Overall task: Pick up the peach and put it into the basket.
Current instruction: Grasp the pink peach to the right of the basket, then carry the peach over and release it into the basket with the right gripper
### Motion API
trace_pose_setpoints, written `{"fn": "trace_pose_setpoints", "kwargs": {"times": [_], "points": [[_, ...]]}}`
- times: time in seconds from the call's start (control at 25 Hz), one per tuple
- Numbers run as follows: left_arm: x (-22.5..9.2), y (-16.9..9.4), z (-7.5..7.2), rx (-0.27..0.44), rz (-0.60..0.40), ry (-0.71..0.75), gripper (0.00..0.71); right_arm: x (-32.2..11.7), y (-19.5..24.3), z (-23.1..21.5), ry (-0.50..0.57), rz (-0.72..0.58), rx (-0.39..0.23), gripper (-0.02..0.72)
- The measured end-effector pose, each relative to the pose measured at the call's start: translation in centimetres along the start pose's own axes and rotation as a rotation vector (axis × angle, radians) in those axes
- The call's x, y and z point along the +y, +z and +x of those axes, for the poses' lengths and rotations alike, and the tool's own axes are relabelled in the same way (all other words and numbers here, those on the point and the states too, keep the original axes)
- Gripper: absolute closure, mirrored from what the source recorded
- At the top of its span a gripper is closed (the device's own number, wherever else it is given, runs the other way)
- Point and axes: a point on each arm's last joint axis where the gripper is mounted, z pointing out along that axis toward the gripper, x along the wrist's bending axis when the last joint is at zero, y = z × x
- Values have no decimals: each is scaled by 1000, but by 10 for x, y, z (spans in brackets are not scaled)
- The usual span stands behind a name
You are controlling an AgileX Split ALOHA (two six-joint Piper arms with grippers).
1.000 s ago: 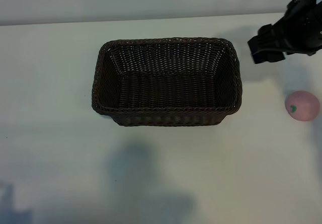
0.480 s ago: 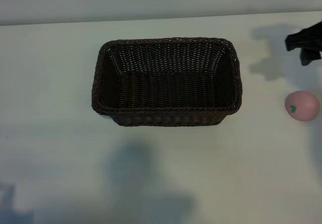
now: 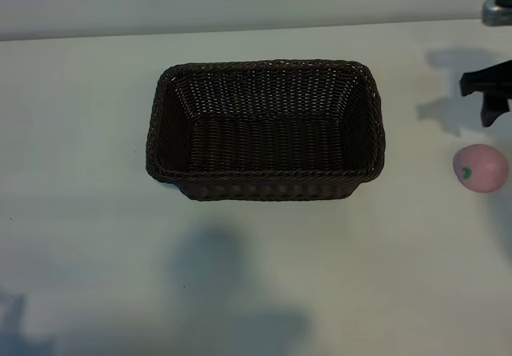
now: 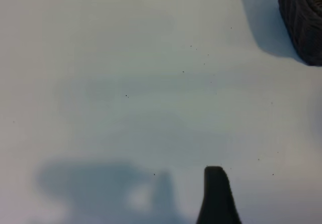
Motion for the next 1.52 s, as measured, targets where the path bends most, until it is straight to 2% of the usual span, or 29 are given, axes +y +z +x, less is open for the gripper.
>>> {"fn": "trace_pose_setpoints", "kwargs": {"times": [0.12, 0.36, 0.76, 0.88, 1.12, 1.16, 1.28, 1.52], "points": [[0, 0, 0, 0, 0, 0, 214, -7, 20, 0, -1, 31, 3, 110], [0, 0, 0, 0, 0, 0, 214, -24, 47, -1, 31, -11, 12, 110], [0, 0, 0, 0, 0, 0, 214, -30, 60, -1, 50, -81, 23, 126], [0, 0, 0, 0, 0, 1, 214, -31, 60, -1, 58, -66, 20, 209], [0, 0, 0, 0, 0, 1, 214, -36, 61, -3, 57, -16, 3, 570], [0, 0, 0, 0, 0, 1, 214, -37, 61, -3, 55, -4, 0, 608], [0, 0, 0, 0, 0, 1, 214, -37, 57, -4, 45, 34, -11, 658], [0, 0, 0, 0, 0, 1, 214, -21, 33, -2, 8, 120, -21, 664]]}}
